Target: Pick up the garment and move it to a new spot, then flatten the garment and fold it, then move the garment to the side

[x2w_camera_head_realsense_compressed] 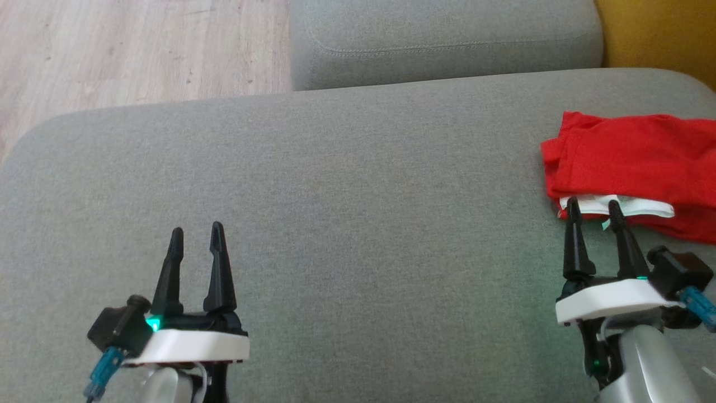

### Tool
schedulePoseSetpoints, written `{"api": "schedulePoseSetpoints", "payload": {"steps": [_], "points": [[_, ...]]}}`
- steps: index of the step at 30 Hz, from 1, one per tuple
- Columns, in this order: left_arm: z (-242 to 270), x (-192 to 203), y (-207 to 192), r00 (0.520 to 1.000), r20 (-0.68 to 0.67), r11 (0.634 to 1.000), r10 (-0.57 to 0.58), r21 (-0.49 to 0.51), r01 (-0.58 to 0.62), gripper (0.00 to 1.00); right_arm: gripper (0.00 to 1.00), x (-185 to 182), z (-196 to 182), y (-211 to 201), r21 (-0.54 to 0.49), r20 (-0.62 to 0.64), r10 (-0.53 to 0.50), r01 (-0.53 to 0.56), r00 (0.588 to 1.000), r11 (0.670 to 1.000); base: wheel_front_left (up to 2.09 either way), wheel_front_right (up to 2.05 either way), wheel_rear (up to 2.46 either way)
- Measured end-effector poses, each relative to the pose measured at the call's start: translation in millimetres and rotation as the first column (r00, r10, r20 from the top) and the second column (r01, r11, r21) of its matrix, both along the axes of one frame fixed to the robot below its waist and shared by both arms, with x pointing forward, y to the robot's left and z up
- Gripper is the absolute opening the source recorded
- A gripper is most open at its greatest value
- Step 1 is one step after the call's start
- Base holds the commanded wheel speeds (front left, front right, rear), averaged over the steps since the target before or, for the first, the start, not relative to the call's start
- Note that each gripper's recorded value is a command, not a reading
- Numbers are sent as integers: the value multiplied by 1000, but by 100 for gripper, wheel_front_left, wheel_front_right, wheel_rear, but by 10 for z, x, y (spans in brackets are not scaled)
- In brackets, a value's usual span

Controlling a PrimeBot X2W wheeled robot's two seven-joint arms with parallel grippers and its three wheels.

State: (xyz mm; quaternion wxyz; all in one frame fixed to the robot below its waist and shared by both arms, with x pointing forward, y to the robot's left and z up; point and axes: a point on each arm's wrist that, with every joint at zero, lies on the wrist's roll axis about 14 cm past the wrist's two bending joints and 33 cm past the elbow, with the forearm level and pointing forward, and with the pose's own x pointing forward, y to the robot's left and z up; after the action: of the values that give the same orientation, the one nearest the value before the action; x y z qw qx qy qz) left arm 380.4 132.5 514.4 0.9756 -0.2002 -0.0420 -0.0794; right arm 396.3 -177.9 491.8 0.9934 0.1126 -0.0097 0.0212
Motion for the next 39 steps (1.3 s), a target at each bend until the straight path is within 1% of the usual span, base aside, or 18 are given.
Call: {"api": "schedulePoseSetpoints", "payload": {"steps": [4, 5, 7, 11, 13, 25, 39], "points": [[12, -3, 8, 1000, 3, 1000, 2, -2, -2, 100, 100, -6, -19, 16, 0, -6, 5, -5, 1000, 1000, 0, 0, 0], [16, -1, 13, 1000, 4, 1000, 4, -2, -4, 0, 0, -5, -23, 17, 0, -8, 5, -5, 1000, 1000, 0, 0, 0], [-69, -18, 8, 1000, -21, 1000, 2, 1, -2, 0, 0, -37, -118, 17, 2, -37, 4, -4, 999, 1000, 0, 0, 0], [-418, -170, 33, 991, -131, 1000, 8, 9, -7, 0, 0, -244, -492, -3, 8, -153, -4, 6, 988, 1000, 0, 0, 0], [-495, -219, 45, 987, -159, 1000, 12, -9, -13, 0, 0, -307, -576, -17, 26, -183, -10, 15, 983, 1000, 0, 0, 0], [-503, -193, 89, 981, -194, 991, 19, -123, -44, 0, 0, -279, -533, -66, 156, -188, -34, 64, 982, 986, 0, 0, 0], [-534, -186, 190, 971, -235, 966, 36, -242, -95, 0, 0, -260, -484, -123, 295, -191, -57, 113, 980, 949, 0, 0, 0]]}}
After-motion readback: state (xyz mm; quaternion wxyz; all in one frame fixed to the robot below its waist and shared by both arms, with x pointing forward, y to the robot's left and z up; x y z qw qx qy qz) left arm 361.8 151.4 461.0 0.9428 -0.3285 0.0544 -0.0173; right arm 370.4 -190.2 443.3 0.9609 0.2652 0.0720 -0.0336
